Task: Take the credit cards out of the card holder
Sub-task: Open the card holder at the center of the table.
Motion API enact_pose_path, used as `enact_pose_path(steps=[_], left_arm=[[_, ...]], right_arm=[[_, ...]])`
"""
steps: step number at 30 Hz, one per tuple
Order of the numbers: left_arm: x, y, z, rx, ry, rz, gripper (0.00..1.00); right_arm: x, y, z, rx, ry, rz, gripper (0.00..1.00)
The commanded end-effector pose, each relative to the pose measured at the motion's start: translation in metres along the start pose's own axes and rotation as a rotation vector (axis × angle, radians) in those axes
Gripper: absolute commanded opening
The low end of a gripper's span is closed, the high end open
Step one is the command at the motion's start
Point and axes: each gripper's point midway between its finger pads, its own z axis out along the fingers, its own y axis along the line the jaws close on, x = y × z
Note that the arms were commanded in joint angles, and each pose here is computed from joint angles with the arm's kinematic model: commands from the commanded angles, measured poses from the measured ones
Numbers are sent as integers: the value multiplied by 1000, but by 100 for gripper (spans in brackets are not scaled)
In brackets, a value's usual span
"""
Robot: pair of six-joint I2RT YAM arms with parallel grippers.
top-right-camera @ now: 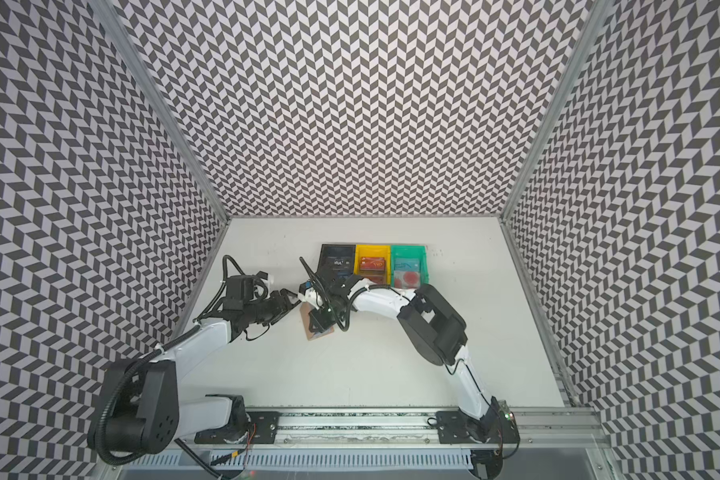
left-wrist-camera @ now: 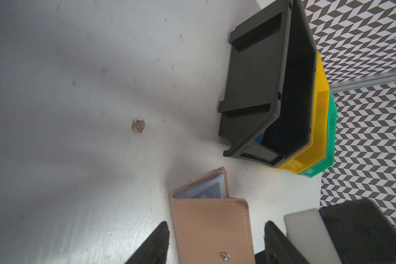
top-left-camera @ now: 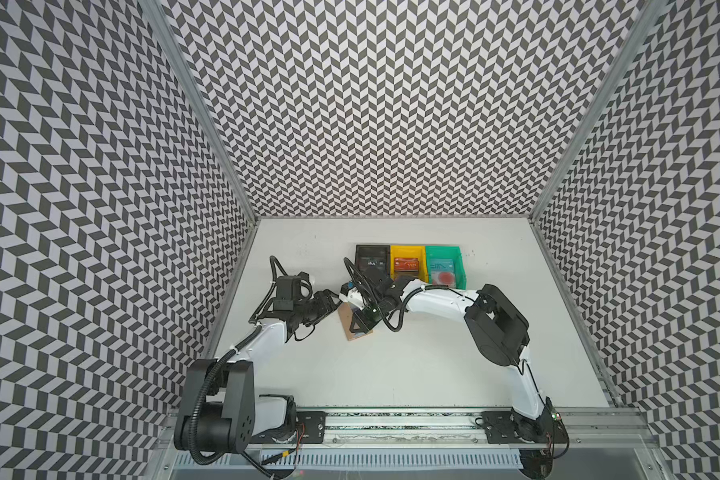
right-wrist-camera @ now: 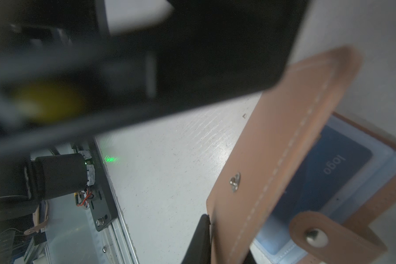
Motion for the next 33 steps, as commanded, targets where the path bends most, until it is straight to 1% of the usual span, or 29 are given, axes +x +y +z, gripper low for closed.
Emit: enact_pose_path(steps=[1, 5, 16, 25, 28, 32, 33], left_arm=[[-2, -6, 5, 39, 3, -1, 68], [-1, -3, 10, 39, 15, -9, 68], [4, -12, 26, 38, 59, 10, 69], [-1, -15, 30, 22, 56, 16, 69], [2, -21, 37, 18, 71, 33, 66], [7, -25, 44, 19, 96, 42, 53], [8, -25, 45, 19, 100, 42, 53]], right_arm=[[-10, 7, -5, -1, -51, -54, 15], [-12, 10, -11, 0, -68, -72, 15], [-13, 10, -13, 12, -91, -95, 15], [-14, 13, -22, 22, -107, -124, 15], [-14, 12, -23, 27, -108, -125, 15], [-13, 12, -24, 35, -107, -129, 15], [-13, 12, -24, 36, -106, -129, 15]])
